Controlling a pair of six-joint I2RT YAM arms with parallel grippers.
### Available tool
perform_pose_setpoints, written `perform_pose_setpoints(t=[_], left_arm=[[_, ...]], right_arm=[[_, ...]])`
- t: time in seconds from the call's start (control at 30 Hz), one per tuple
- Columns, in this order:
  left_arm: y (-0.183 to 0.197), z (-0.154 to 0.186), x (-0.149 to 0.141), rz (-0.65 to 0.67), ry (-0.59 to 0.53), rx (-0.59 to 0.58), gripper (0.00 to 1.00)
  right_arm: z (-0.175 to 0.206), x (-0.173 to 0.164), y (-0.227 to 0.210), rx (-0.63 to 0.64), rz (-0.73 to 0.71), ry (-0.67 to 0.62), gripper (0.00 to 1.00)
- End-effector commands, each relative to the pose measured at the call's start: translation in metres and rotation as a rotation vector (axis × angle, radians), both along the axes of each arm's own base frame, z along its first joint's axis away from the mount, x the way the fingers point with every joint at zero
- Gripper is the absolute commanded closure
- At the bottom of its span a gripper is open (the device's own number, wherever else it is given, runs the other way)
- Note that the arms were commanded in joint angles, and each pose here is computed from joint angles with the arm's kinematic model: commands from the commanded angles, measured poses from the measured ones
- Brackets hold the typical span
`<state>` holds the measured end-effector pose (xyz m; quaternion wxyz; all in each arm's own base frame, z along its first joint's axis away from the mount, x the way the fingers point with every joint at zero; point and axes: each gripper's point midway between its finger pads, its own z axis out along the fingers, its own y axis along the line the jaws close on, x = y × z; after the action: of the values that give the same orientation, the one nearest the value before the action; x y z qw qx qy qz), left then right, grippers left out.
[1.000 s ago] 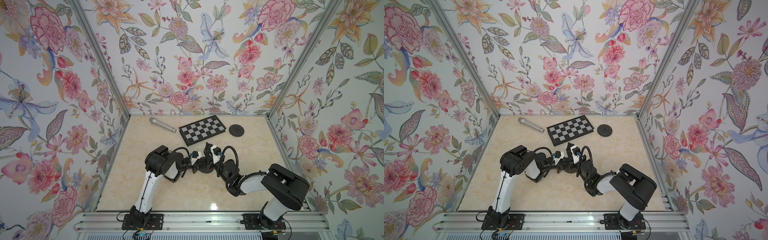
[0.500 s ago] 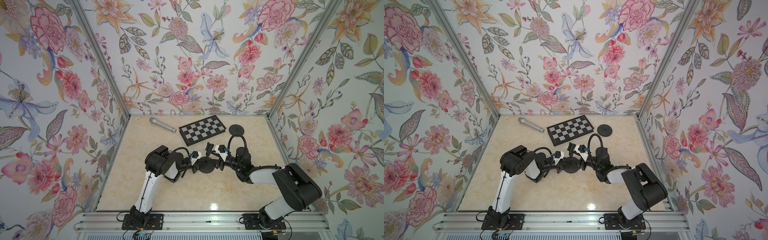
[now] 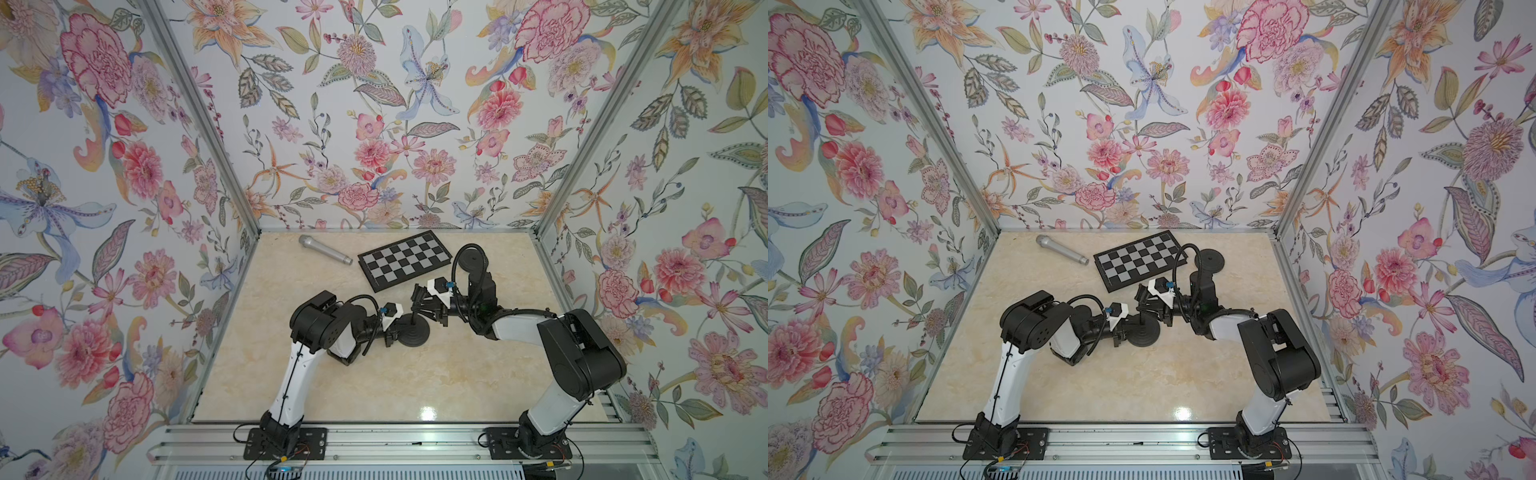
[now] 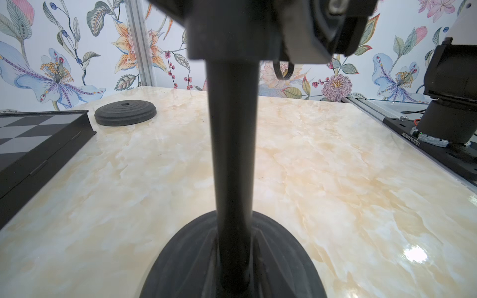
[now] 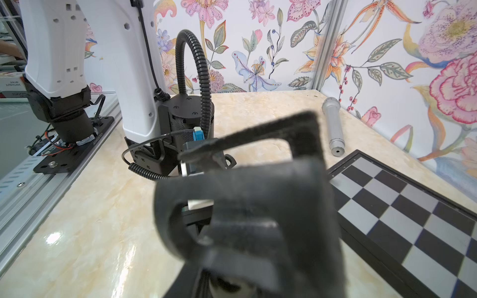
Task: Assemble a microphone stand
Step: Screw the microphone stand pole into the microphone stand base.
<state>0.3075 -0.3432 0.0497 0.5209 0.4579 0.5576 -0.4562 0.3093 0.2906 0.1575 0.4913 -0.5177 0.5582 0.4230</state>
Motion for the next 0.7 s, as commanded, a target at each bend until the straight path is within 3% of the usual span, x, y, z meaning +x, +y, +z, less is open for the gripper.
perform_pose_setpoints(t=[0.0, 0.1, 0.2, 0.3, 0.37, 0.53, 0.67], left_arm=[[0.002, 0.012, -0.02, -0.039, -0.116, -0.077, 0.75], [0.004, 0.014, -0.018, -0.016, -0.129, -0.074, 0.74], [0.005, 0.011, -0.015, 0.006, -0.107, -0.073, 0.74], [0.006, 0.012, -0.013, 0.021, -0.109, -0.073, 0.75], [0.007, 0.013, -0.01, 0.032, -0.113, -0.074, 0.75], [0.007, 0.01, -0.012, 0.026, -0.102, -0.071, 0.76], [0.008, 0.011, -0.011, 0.023, -0.102, -0.071, 0.76]], right_arm=[[-0.005, 0.006, -0.002, -0.002, -0.076, 0.009, 0.92], [-0.009, 0.012, -0.008, 0.003, -0.249, -0.002, 0.99], [-0.017, 0.035, -0.029, 0.041, -0.658, 0.039, 1.0], [-0.03, 0.019, -0.026, 0.089, -0.915, 0.087, 1.0], [-0.036, 0.002, -0.009, 0.117, -0.963, 0.096, 1.0], [-0.037, -0.024, 0.021, 0.181, -0.892, 0.1, 1.0], [-0.028, -0.035, 0.021, 0.147, -0.784, 0.027, 0.7]])
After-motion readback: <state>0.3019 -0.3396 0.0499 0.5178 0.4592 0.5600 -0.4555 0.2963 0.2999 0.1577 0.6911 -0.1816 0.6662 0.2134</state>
